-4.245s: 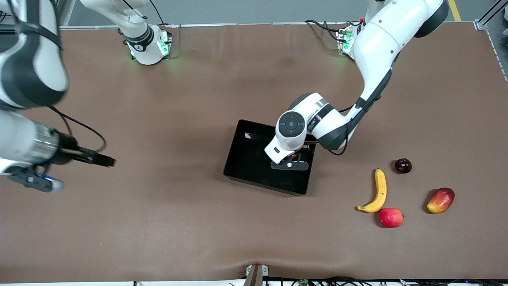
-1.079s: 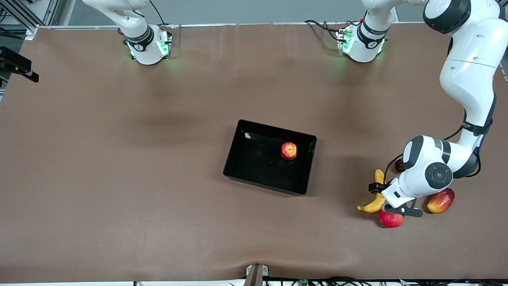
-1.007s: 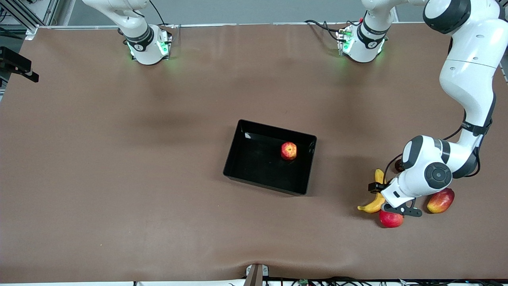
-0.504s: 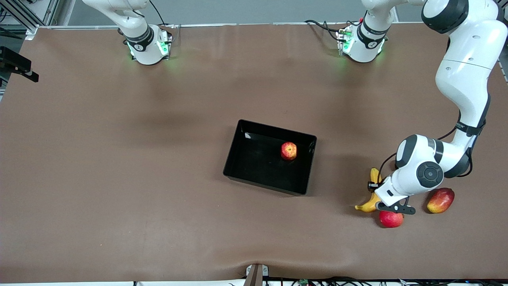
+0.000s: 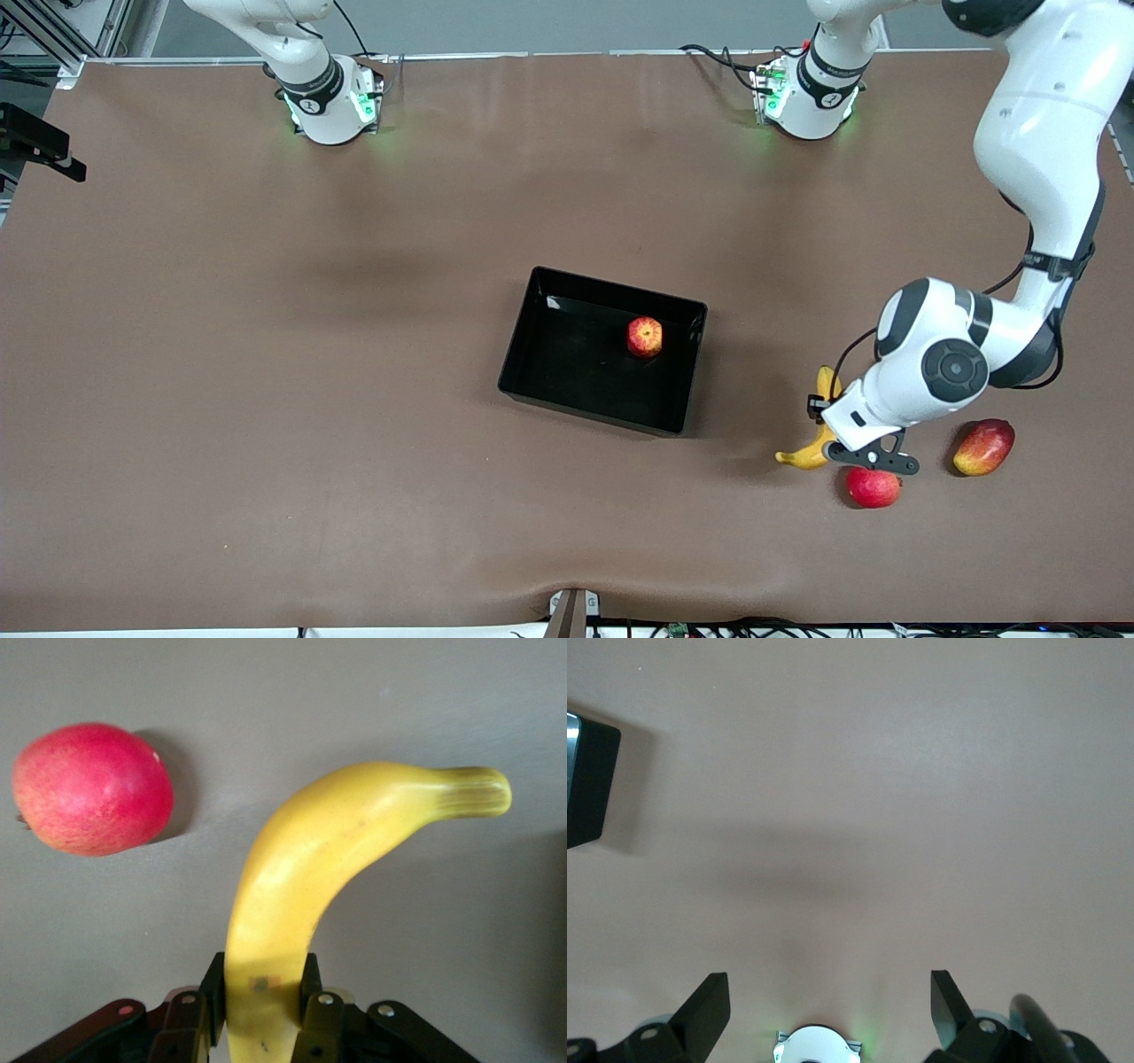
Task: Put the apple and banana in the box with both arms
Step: 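Lift the banana with the left gripper and carry it toward the box, then lower the banana into the box beside the apple and open the left gripper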
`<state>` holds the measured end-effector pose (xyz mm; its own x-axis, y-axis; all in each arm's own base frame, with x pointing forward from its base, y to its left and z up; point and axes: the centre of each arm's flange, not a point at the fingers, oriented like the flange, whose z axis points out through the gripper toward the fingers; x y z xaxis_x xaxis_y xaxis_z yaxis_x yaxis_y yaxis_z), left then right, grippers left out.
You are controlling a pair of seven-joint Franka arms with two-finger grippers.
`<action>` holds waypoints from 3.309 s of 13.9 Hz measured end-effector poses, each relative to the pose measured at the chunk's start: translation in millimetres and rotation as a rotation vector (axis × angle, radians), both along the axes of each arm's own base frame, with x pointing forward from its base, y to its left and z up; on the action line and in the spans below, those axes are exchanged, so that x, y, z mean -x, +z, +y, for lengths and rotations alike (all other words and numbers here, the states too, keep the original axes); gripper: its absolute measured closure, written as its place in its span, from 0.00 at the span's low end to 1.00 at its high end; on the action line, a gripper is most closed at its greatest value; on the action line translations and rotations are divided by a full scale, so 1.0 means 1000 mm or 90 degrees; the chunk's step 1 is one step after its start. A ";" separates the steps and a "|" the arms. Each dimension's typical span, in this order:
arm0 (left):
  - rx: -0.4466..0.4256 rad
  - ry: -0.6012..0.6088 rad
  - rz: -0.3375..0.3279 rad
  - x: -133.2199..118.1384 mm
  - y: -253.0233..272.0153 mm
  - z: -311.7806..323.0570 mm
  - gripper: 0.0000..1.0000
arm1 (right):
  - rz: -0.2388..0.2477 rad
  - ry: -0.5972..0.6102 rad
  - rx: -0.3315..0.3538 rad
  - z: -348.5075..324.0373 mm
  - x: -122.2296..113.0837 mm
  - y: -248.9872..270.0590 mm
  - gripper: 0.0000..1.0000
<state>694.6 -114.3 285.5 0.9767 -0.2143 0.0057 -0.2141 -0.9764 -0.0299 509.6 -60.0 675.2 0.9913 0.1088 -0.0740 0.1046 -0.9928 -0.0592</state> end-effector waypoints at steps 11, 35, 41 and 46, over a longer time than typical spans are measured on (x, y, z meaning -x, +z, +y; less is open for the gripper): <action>0.063 0.053 -0.035 0.054 0.095 -0.169 0.65 | 0.000 0.001 0.000 0.001 0.000 0.000 0.00; 0.004 0.033 0.008 0.155 -0.052 -0.361 0.65 | 0.001 0.000 0.000 0.000 0.000 0.000 0.00; 0.005 0.030 0.001 0.156 -0.086 -0.363 0.65 | 0.001 0.000 0.000 0.000 0.000 0.000 0.00; 0.019 0.042 -0.005 0.150 -0.094 -0.361 0.58 | 0.001 0.000 0.000 0.000 0.000 0.000 0.00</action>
<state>544.3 -474.9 191.3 0.9887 -0.1487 0.0187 -0.1487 -0.9889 -0.0016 509.5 -60.4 675.1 0.9913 0.1082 -0.0749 0.1039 -0.9928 -0.0595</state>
